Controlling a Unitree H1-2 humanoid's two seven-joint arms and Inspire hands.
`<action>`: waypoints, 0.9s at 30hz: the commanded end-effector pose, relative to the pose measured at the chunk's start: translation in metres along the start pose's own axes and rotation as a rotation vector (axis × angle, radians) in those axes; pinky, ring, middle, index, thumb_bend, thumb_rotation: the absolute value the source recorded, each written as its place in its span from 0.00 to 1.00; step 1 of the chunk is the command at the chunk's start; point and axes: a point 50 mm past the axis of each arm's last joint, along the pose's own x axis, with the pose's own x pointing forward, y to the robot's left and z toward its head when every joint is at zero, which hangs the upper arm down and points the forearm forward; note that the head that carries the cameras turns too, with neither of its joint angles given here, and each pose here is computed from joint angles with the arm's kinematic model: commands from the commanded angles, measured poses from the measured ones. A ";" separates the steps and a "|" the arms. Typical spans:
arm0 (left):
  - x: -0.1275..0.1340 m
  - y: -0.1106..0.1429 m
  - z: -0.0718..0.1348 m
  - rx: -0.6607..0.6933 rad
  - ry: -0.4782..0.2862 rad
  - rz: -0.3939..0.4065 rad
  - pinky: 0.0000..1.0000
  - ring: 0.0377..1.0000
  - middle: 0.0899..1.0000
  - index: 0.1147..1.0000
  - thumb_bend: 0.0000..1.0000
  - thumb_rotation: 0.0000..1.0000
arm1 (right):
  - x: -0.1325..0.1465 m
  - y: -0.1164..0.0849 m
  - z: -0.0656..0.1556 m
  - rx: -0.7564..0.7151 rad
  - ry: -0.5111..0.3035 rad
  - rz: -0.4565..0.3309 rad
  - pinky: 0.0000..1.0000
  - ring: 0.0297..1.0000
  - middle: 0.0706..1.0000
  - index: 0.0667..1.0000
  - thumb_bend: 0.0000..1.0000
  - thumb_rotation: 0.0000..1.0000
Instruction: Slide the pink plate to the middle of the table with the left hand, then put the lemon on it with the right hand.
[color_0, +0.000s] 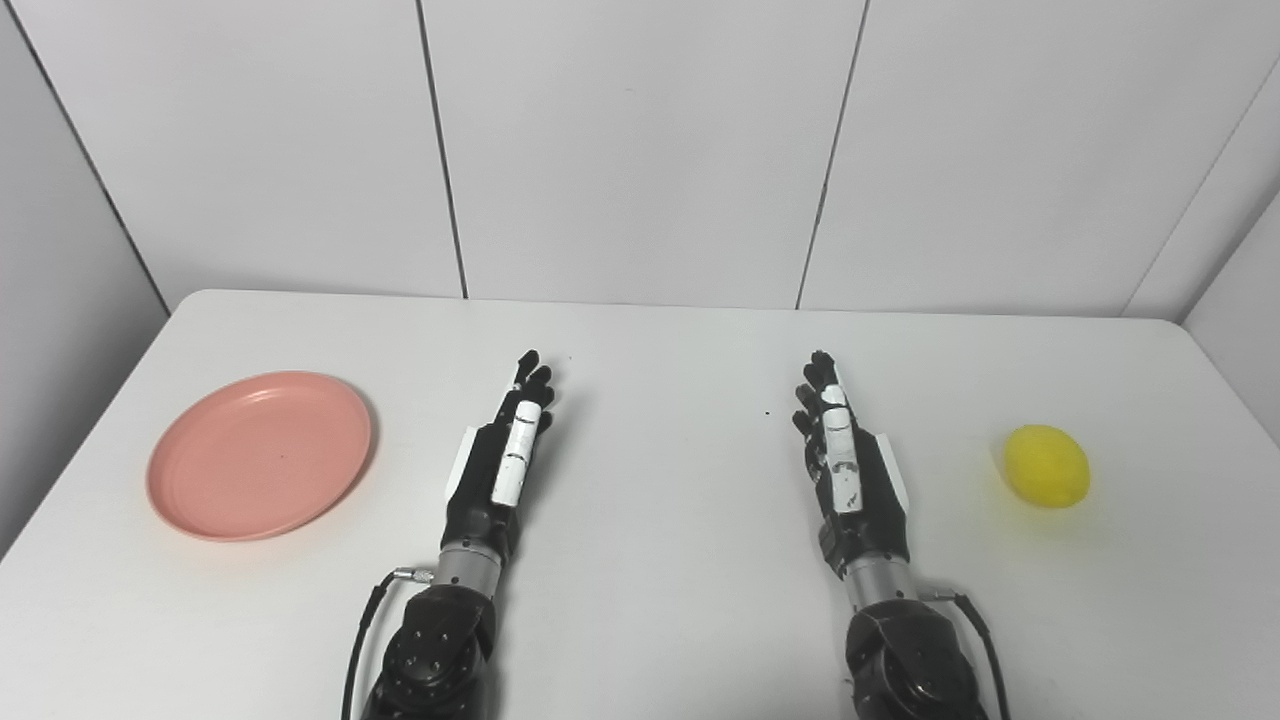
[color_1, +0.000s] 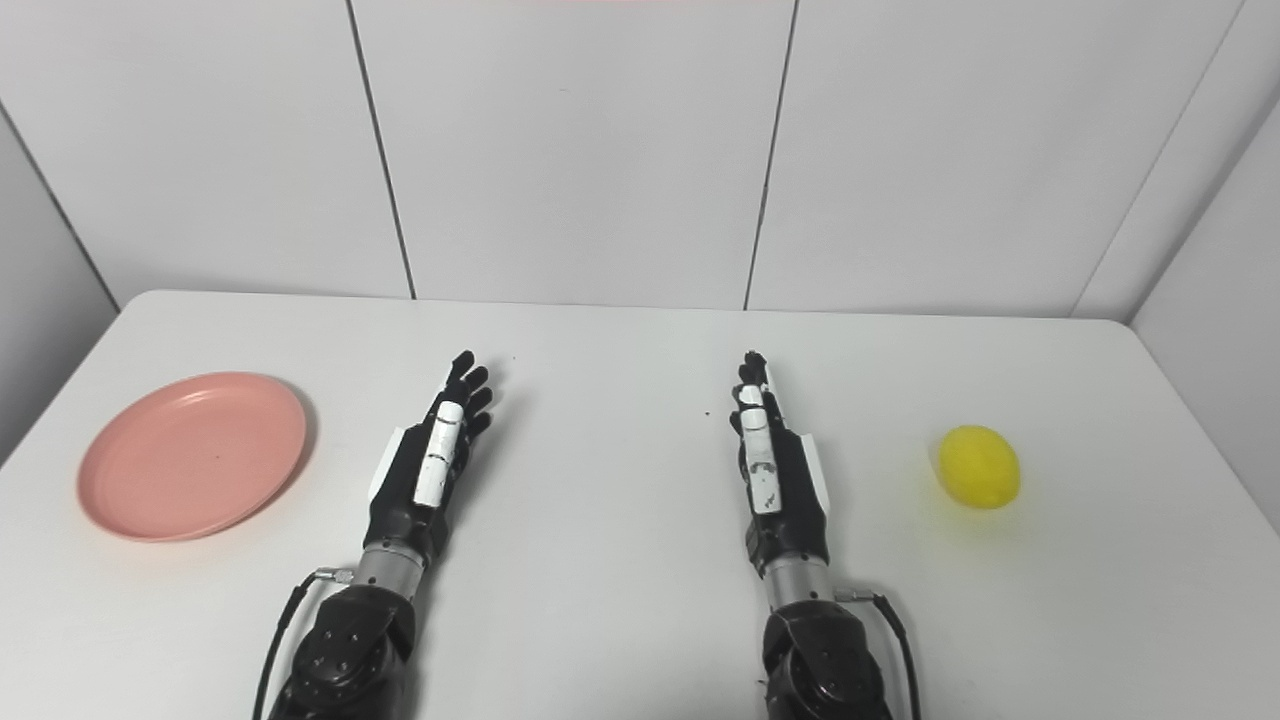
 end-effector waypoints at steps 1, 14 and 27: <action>-0.002 -0.001 -0.002 0.006 -0.001 -0.013 0.96 0.97 0.97 0.97 0.57 1.00 | 0.009 0.006 0.019 0.005 -0.091 0.017 1.00 1.00 0.99 0.98 0.76 1.00; -0.002 -0.001 -0.002 0.009 -0.001 -0.008 0.96 0.96 0.97 0.96 0.58 1.00 | 0.008 0.007 0.019 0.003 -0.095 0.023 1.00 1.00 1.00 0.98 0.77 1.00; -0.003 -0.002 -0.001 0.011 -0.001 -0.008 0.96 0.97 0.97 0.96 0.58 1.00 | 0.007 0.008 0.019 0.005 -0.090 0.025 1.00 1.00 1.00 0.99 0.78 1.00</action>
